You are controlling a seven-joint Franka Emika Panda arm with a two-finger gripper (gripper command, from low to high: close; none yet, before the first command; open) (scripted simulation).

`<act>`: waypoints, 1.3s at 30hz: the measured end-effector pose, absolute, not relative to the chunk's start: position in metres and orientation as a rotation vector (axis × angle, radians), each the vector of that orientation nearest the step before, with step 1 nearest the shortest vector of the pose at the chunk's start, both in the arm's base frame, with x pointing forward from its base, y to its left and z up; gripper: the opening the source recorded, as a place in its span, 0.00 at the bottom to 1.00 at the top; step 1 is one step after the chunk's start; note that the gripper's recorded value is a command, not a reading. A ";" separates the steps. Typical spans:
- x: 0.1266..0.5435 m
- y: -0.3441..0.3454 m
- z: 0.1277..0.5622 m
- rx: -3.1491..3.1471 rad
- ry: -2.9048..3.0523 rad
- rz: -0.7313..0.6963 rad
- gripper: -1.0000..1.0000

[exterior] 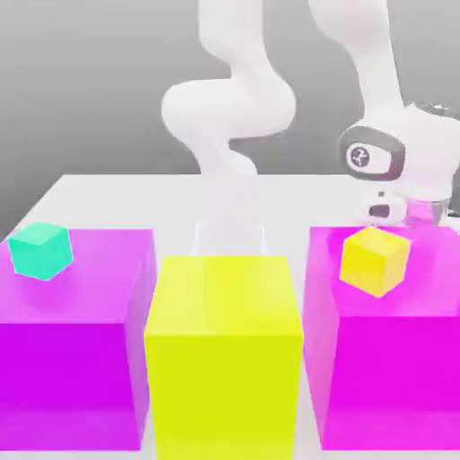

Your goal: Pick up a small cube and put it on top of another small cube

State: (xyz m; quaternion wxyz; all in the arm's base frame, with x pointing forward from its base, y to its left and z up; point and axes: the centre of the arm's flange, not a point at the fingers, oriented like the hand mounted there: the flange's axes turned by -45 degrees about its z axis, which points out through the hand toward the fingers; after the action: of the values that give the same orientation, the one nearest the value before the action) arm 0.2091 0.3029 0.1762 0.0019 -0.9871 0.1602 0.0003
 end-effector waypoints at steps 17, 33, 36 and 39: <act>0.208 0.302 0.185 -3.098 0.501 -0.002 0.00; 0.309 0.400 0.377 -2.921 0.027 -0.096 0.00; 0.337 0.374 0.406 -2.941 0.077 -0.099 0.00; 0.362 0.338 0.426 -2.972 0.173 -0.092 0.00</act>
State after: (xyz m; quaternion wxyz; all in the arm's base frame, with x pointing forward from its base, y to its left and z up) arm 0.3624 0.3379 0.4257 0.0817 -0.9945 0.0579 -0.0309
